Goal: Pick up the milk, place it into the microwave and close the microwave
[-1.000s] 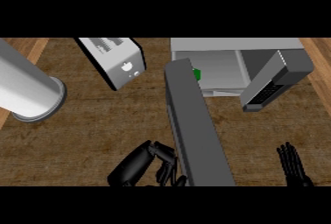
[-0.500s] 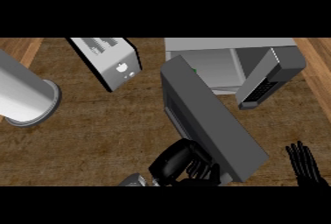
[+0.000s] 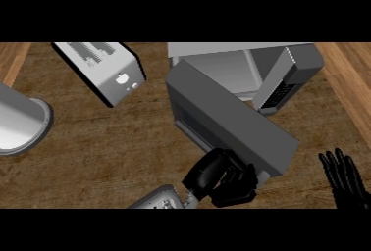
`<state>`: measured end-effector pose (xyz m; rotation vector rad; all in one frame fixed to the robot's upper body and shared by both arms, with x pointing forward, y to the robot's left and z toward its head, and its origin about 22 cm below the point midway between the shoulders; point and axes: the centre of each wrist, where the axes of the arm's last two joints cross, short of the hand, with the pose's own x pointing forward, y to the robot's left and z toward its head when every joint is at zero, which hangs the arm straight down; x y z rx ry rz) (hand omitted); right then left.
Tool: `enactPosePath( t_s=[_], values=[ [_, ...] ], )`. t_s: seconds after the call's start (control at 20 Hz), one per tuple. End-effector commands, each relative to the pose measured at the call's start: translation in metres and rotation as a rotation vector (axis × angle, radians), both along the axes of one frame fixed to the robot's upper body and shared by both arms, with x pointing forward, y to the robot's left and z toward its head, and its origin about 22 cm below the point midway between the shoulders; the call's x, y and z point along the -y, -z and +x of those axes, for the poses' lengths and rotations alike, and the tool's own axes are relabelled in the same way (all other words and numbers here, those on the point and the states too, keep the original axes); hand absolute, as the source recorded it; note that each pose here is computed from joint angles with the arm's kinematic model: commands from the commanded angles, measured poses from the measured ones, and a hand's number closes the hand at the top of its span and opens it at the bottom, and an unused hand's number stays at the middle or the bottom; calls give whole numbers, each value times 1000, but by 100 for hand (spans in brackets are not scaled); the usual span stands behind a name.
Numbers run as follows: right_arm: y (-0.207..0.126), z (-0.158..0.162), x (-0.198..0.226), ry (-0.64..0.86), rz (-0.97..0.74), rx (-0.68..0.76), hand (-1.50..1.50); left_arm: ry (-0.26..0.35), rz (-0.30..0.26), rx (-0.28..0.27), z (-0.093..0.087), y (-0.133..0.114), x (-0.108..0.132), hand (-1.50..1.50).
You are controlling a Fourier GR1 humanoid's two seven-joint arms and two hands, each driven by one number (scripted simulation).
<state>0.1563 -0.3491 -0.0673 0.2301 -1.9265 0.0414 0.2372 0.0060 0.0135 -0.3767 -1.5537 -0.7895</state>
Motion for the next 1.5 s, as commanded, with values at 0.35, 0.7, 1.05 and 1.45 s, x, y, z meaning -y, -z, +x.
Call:
enactPosePath(
  t_s=[0.35,0.7,1.05,1.45],
  values=[
    [-40,15,-8,-167,41,97,-150,-196,-140,46,38,-9,4,-150],
    [-60,15,-14,-242,62,106,-150,-375,-196,49,73,-23,-2,150],
    [-74,17,-22,-290,86,117,-150,-425,-289,59,99,-43,-3,150],
    [-88,13,-17,-313,92,118,-150,-475,-319,64,122,-53,-7,150]
  ],
)
